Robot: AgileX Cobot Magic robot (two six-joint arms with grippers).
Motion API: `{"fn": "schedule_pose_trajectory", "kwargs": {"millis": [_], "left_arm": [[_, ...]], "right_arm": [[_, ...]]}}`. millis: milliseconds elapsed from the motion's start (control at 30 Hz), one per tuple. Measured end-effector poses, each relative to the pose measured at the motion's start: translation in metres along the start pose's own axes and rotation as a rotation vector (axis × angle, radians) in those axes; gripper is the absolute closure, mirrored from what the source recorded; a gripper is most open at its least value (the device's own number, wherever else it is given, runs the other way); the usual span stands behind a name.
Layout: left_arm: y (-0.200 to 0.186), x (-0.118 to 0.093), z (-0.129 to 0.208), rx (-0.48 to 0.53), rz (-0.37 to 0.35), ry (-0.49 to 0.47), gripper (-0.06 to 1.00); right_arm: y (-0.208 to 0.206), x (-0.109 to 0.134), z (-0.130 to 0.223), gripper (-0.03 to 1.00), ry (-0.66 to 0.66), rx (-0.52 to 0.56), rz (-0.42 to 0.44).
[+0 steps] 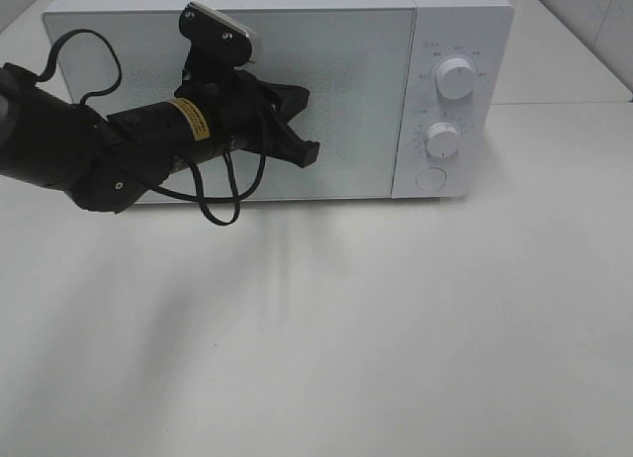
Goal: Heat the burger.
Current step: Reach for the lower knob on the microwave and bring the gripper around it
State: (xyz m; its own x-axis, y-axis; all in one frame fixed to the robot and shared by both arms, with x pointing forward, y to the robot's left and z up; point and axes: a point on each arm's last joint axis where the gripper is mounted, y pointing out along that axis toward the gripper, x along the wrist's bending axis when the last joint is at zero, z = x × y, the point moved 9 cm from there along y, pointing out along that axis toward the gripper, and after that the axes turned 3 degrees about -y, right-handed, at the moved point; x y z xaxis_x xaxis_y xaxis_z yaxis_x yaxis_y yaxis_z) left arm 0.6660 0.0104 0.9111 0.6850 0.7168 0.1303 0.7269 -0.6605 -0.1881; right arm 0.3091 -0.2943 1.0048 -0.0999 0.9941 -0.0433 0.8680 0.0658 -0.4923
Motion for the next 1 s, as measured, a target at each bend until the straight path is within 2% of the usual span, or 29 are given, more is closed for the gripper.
{"fn": "schedule_pose_trajectory", "kwargs": {"millis": [267,467,533,567,600,667,700,733,800,833,867,933,1000], "left_arm": [[0.0,-0.005,-0.011,0.015,-0.009,-0.009,0.94],[-0.015,0.005,-0.03,0.028,-0.07,-0.067,0.94],[-0.033,0.015,-0.042,0.037,-0.125,-0.137,0.94],[-0.033,0.015,-0.042,0.037,-0.125,-0.137,0.94],[-0.047,0.022,-0.044,0.069,-0.161,-0.187,0.94],[-0.053,0.024,-0.045,0.086,-0.173,-0.205,0.94],[-0.067,0.025,-0.042,0.15,-0.186,-0.235,0.94],[-0.067,0.025,-0.042,0.15,-0.186,-0.235,0.94],[-0.089,0.016,-0.043,0.257,-0.169,-0.242,0.94],[-0.089,0.016,-0.043,0.257,-0.169,-0.242,0.94],[-0.104,0.011,-0.044,0.333,-0.157,-0.246,0.94],[-0.112,0.009,-0.045,0.366,-0.155,-0.248,0.94],[-0.136,0.005,-0.05,0.448,-0.149,-0.254,0.92]], "right_arm": [[0.0,0.0,0.0,0.49,0.0,0.0,0.0],[0.0,0.0,0.0,0.49,0.0,0.0,0.0],[0.0,0.0,0.0,0.49,0.0,0.0,0.0],[0.0,0.0,0.0,0.49,0.0,0.0,0.0],[0.0,0.0,0.0,0.49,0.0,0.0,0.0],[0.0,0.0,0.0,0.49,0.0,0.0,0.0],[0.0,0.0,0.0,0.49,0.0,0.0,0.0],[0.0,0.0,0.0,0.49,0.0,0.0,0.0],[0.0,0.0,0.0,0.49,0.0,0.0,0.0],[0.0,0.0,0.0,0.49,0.0,0.0,0.0],[0.0,0.0,0.0,0.49,0.0,0.0,0.0],[0.0,0.0,0.0,0.49,0.0,0.0,0.0],[0.0,0.0,0.0,0.49,0.0,0.0,0.0]]}}
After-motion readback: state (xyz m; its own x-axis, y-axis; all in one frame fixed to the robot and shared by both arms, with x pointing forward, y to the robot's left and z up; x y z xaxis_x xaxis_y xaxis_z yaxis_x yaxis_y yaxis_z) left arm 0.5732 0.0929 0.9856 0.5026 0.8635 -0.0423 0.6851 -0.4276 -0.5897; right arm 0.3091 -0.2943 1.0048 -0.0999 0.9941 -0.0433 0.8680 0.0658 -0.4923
